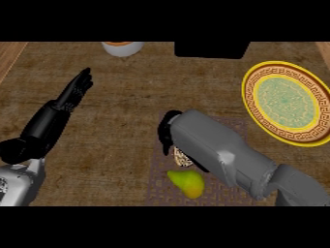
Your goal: Pick the cupcake from the placemat and place it in the plate
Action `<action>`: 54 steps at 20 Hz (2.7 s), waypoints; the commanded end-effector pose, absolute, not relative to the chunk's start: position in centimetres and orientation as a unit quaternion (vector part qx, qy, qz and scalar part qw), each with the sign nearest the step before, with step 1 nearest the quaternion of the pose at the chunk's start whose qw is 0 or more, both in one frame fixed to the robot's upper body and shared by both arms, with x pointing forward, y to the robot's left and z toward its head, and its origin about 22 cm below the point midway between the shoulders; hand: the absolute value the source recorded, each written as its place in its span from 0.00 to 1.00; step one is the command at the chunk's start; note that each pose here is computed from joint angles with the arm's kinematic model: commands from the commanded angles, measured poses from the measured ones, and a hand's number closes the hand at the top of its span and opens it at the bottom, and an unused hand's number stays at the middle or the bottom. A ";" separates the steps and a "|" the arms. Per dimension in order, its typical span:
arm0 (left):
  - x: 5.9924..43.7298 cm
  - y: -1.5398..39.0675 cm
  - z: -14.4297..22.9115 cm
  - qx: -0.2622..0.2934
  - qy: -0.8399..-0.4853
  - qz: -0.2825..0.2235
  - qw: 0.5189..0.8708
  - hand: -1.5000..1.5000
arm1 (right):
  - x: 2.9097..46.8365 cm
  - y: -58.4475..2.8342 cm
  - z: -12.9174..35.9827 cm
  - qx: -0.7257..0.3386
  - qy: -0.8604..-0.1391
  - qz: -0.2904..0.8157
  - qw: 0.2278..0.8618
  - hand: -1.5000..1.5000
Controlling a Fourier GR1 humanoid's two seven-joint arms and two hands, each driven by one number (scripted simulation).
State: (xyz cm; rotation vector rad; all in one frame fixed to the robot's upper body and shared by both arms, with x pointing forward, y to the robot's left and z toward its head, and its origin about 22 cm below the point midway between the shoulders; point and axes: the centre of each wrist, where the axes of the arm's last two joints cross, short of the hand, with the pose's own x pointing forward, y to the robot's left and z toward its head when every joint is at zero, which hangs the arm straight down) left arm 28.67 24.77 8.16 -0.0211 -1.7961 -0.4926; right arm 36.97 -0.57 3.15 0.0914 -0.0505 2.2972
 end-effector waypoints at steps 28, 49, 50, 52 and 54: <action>28.2 27.5 7.0 0.025 -0.756 -0.178 0.629 0.50 | 43.1 -8.2 6.1 -0.372 -0.265 0.638 0.620 1.00; 27.3 25.9 6.4 -0.001 -0.768 -0.198 0.610 0.50 | 39.9 2.8 12.7 -0.654 -0.405 0.243 0.591 1.00; 27.7 26.0 6.2 0.013 -0.761 -0.189 0.620 0.50 | 40.1 2.3 12.2 -0.658 -0.402 0.239 0.591 1.00; 27.6 25.3 5.7 0.004 -0.764 -0.188 0.617 0.50 | 40.1 2.8 13.1 -0.664 -0.404 0.239 0.581 1.00; 27.5 26.1 6.4 0.010 -0.755 -0.192 0.626 0.50 | 41.5 0.3 12.8 -0.666 -0.400 0.224 0.588 1.00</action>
